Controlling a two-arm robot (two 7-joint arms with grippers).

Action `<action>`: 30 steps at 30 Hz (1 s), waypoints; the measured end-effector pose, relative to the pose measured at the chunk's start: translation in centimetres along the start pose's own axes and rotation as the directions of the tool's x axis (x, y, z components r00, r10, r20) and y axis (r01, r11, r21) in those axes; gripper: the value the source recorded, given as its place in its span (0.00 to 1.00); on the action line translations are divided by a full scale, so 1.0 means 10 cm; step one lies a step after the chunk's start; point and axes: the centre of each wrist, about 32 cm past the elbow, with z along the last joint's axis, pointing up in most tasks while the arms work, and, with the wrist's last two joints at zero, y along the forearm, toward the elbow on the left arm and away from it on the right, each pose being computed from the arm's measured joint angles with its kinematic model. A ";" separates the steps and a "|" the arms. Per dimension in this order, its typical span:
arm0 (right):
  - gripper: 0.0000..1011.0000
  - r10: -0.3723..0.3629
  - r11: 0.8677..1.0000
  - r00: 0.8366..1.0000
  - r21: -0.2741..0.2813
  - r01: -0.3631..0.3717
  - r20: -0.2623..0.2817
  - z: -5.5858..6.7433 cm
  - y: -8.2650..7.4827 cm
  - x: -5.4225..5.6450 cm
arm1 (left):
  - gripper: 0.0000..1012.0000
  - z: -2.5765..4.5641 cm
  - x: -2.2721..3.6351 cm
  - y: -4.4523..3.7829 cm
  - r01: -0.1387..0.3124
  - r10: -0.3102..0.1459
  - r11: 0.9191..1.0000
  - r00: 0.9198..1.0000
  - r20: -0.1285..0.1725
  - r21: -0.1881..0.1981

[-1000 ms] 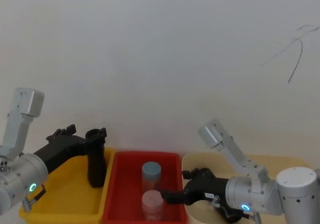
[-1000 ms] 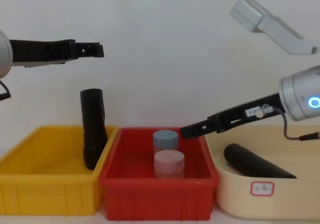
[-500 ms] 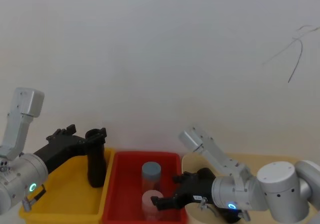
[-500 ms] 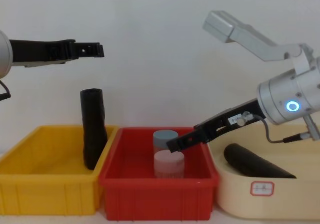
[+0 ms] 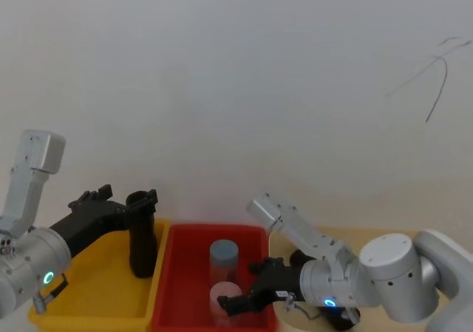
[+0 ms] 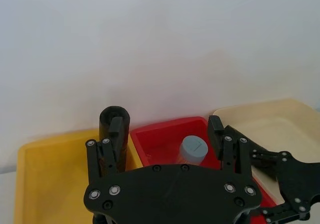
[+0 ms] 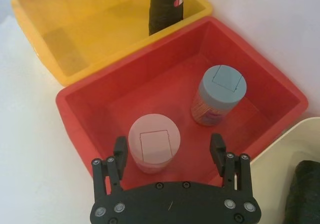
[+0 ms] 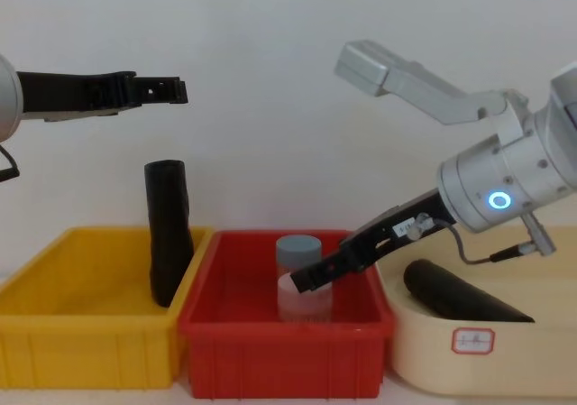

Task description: Pick up the garbage bag with the one hand and transfer it to the other hand.

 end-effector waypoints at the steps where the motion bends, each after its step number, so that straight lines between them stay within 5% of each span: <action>1: 0.99 0.000 1.000 1.000 -0.002 0.000 0.002 0.00 0.01 0.00 | 0.99 0.000 0.000 0.000 0.000 0.000 1.000 1.000 0.000 0.000; 30: 0.99 0.046 0.997 0.997 -0.057 -0.043 0.057 0.08 0.25 -0.02 | 0.99 0.000 0.000 0.000 0.000 0.000 1.000 1.000 0.000 0.000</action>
